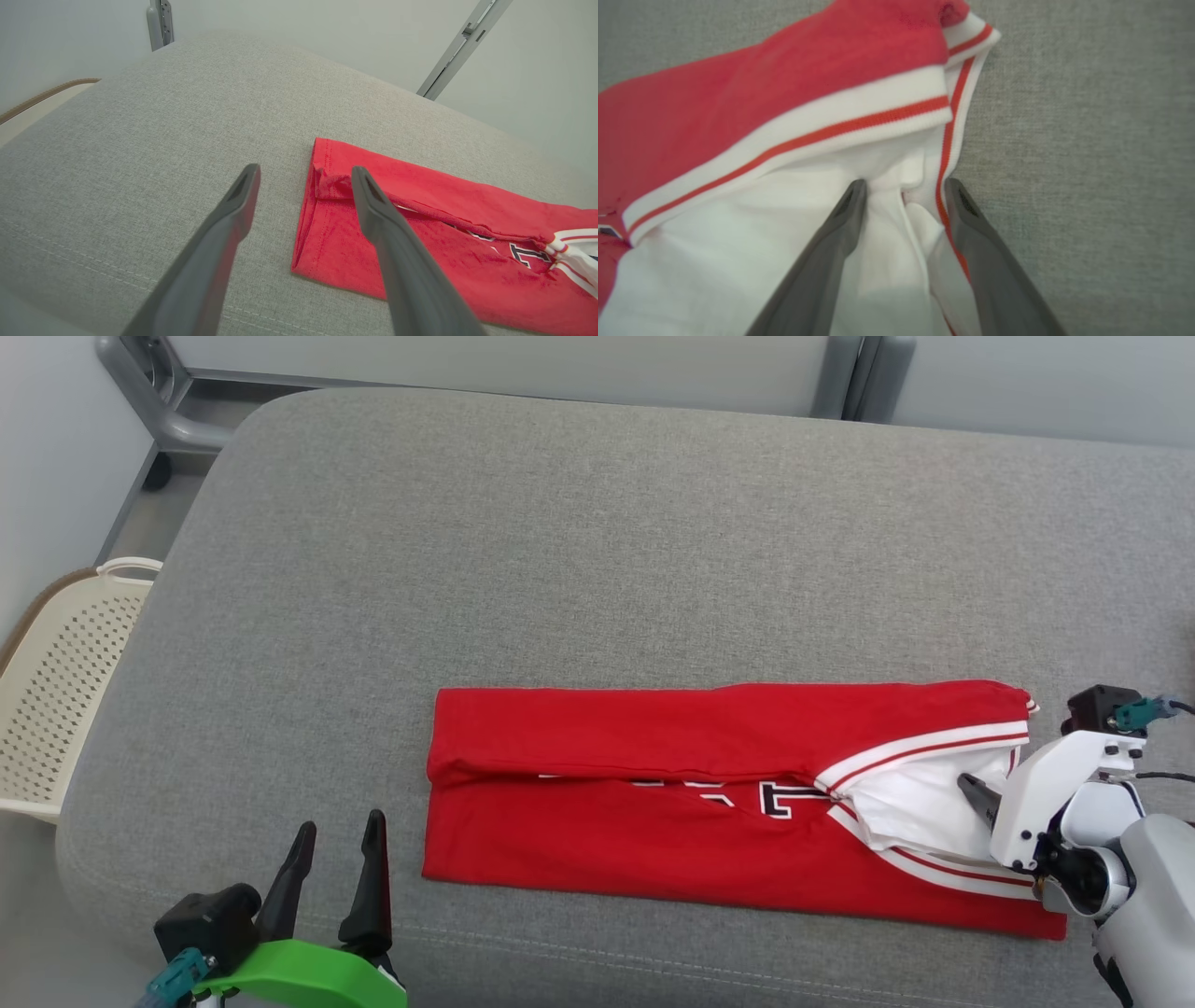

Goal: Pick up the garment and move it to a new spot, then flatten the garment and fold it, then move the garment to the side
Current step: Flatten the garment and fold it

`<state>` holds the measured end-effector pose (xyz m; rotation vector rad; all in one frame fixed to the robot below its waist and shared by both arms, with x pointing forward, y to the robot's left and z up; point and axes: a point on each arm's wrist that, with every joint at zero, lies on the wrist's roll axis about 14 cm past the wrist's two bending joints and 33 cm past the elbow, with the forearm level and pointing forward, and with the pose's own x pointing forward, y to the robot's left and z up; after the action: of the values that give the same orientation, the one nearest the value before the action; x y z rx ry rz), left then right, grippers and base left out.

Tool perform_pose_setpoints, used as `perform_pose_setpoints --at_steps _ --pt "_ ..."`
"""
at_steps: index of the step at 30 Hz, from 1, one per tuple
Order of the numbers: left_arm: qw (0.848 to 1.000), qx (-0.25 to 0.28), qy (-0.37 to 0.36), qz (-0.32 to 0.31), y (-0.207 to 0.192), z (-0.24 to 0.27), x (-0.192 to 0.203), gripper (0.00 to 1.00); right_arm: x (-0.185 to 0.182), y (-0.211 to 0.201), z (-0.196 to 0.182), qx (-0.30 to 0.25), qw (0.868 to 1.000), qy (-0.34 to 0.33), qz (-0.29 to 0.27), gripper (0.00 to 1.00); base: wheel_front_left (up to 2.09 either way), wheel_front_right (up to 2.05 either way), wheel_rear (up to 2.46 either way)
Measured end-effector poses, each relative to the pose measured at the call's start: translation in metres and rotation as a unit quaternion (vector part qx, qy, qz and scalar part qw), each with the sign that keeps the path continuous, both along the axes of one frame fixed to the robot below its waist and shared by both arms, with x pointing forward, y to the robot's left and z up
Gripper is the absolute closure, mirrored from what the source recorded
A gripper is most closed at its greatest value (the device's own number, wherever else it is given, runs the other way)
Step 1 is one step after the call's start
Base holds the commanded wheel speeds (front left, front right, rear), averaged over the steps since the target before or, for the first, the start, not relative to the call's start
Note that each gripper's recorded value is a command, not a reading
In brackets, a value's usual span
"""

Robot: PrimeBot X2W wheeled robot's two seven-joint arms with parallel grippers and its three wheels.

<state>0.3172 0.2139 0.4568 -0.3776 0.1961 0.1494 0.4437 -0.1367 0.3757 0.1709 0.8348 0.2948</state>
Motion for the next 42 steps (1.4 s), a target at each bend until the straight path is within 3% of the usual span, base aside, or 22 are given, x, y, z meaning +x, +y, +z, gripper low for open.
perform_pose_setpoints --at_steps 1,2,6,15,29,34,42 --pt "1.000 0.000 0.001 0.000 0.000 0.000 0.000 0.00 -0.001 0.002 0.000 -0.002 1.000 0.000 0.006 0.83 0.00 0.00 0.00" --pt "1.000 0.000 0.001 0.000 0.000 0.000 0.001 0.00 -0.001 0.005 0.000 -0.003 1.000 -0.001 0.013 1.00 0.00 0.00 0.00" --pt "1.000 0.000 0.001 -0.003 -0.003 0.000 0.003 0.00 -0.001 0.010 0.003 -0.007 1.000 -0.012 0.027 1.00 0.00 0.00 0.00" --pt "1.000 -0.002 -0.010 -0.024 -0.015 0.004 0.014 0.00 0.017 -0.012 0.035 0.008 0.998 -0.064 -0.008 1.00 0.00 0.00 0.00" --pt "0.996 -0.011 -0.028 -0.086 -0.053 0.012 0.035 0.00 0.017 -0.137 0.096 -0.067 0.984 -0.128 -0.104 1.00 0.00 0.00 0.00" --pt "0.994 -0.012 -0.029 -0.101 -0.062 0.013 0.040 0.00 0.015 -0.126 0.110 -0.050 0.983 -0.146 -0.098 1.00 0.00 0.00 0.00" --pt "0.993 -0.013 -0.037 -0.111 -0.069 0.018 0.041 0.00 0.006 -0.071 0.131 -0.020 0.984 -0.177 -0.023 1.00 0.00 0.00 0.00"
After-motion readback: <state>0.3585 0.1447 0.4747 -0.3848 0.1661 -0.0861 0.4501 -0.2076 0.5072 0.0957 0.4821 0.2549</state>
